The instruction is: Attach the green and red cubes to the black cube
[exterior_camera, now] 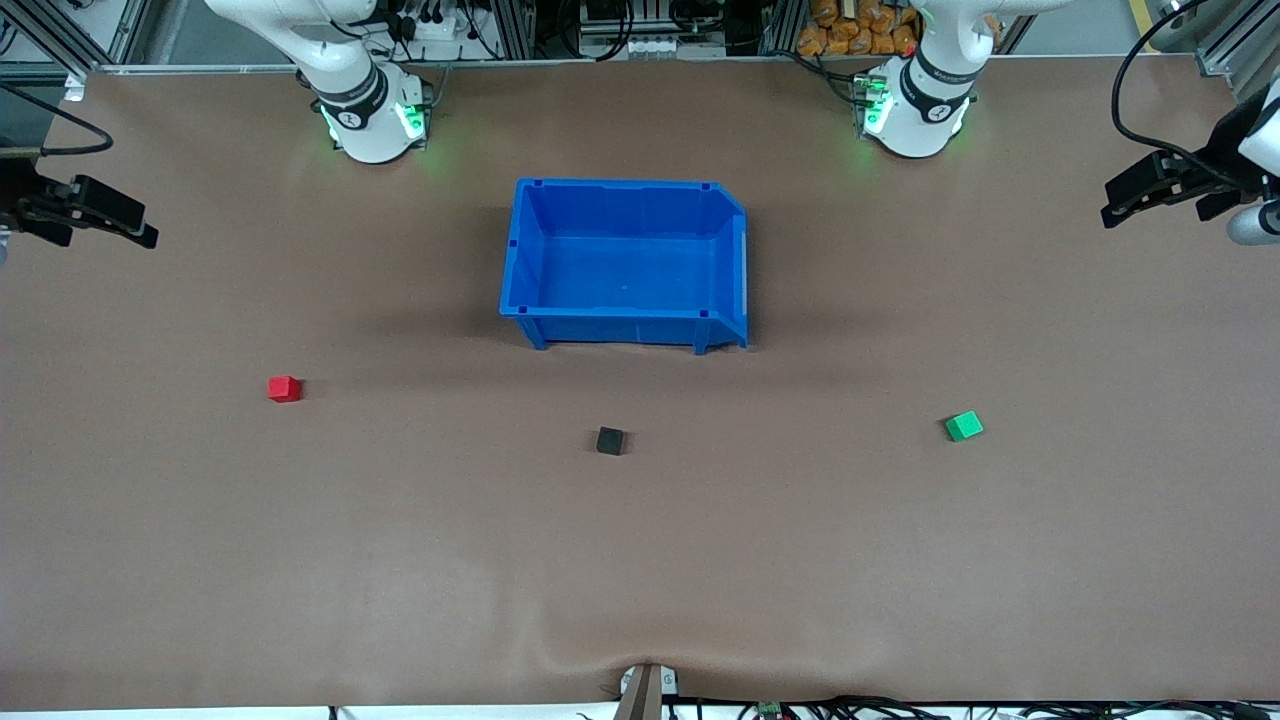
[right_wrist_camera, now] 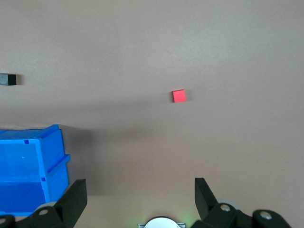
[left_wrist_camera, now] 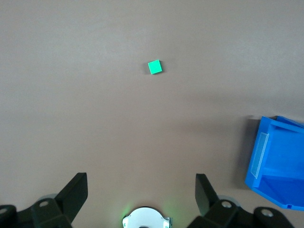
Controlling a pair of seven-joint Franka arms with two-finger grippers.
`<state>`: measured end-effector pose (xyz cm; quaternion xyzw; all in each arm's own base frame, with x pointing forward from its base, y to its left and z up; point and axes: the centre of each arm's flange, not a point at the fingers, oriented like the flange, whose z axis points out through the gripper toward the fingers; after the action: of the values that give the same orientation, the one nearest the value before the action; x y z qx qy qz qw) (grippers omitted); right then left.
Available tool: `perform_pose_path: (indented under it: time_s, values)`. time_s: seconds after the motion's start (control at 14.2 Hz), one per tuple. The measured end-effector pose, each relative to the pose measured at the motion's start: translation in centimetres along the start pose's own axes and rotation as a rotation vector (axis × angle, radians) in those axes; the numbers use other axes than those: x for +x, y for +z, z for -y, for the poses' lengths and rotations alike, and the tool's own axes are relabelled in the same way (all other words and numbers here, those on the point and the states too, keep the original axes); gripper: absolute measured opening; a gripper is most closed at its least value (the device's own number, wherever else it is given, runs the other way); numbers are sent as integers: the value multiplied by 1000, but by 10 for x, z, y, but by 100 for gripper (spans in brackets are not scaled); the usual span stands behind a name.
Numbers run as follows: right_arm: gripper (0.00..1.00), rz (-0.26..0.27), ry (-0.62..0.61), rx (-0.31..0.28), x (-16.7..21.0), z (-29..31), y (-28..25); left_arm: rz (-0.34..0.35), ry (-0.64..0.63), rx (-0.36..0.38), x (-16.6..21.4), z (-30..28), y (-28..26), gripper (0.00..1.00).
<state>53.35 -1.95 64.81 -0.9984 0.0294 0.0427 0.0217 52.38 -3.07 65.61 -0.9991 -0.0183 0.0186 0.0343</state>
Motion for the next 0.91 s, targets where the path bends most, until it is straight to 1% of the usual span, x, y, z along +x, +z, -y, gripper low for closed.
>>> perform_pose_path:
  time_s: [0.21, 0.35, 0.63, 0.91]
  values:
    - [100, 23, -2, 0, -4, 0, -3, 2, 0, 0, 1, 0, 1, 100]
    - [100, 28, -3, -1, -5, 0, -2, 1, 2, 0, 1, 0, 1, 100]
    - [100, 25, -1, 0, -5, -1, -4, 7, 8, 0, 2, -2, 3, 100]
    - [100, 21, -1, 0, -5, -1, -5, 44, 11, 4, 3, -4, 12, 100]
